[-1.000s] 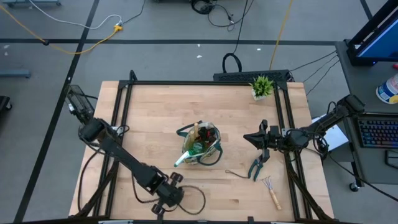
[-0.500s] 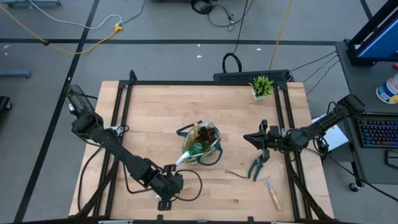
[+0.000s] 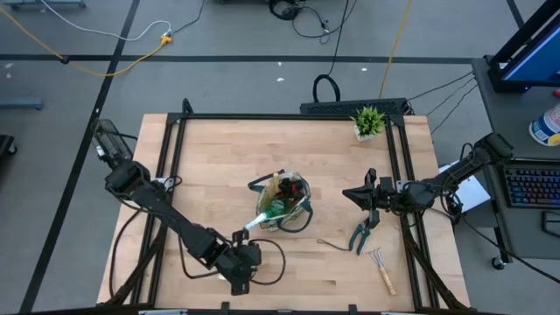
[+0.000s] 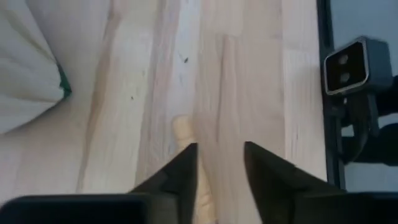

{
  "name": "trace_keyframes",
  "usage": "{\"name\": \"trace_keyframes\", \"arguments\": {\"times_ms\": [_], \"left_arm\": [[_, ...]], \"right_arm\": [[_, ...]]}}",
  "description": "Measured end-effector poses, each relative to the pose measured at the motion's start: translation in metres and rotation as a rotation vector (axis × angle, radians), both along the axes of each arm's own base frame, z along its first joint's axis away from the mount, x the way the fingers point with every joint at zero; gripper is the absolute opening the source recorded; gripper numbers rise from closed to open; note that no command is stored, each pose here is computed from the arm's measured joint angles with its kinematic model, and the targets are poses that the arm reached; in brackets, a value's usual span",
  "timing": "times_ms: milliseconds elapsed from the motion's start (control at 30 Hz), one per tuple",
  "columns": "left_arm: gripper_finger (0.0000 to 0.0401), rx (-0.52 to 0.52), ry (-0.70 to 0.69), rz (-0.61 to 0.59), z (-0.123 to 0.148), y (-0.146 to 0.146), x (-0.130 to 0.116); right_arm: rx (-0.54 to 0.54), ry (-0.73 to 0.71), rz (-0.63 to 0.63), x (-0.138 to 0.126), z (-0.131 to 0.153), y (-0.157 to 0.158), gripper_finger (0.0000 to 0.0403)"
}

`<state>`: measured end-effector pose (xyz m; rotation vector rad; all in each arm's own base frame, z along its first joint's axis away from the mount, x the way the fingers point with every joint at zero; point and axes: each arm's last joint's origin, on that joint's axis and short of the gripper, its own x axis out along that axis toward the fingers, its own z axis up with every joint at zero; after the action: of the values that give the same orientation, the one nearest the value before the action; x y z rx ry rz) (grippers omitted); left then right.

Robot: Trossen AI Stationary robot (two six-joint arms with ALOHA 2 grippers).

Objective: Pick & Place Garden tools in Gardening bag
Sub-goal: Put the trowel into the gardening bag

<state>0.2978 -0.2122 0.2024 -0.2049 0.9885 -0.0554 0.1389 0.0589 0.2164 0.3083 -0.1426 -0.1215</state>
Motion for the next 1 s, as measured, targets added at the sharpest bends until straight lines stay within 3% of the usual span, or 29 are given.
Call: {"name": "trace_keyframes", "arguments": {"times_ms": [267,500,800,1000], "left_arm": [[0.0245,-0.014,0.034,-0.04,-0.029,-0.007,0.012],[0.0284,-0.011,0.089,0.056,-0.052,-0.005,0.019],[0.0278,0.002,0.104,0.126,-0.068,-0.004,0.023],[0.0188,0.013,0.1,0.164,-0.07,-0.003,0.023]], "right_arm": [[0.0,0.0,-0.002,0.0,0.0,0.0,0.0001],[0.001,-0.001,-0.002,0.0,0.0,0.0,0.0001],[0.0,0.0,-0.003,0.0,0.0,0.0,0.0001],[0.003,0.0,-0.002,0.0,0.0,0.0,0.0001]]}}
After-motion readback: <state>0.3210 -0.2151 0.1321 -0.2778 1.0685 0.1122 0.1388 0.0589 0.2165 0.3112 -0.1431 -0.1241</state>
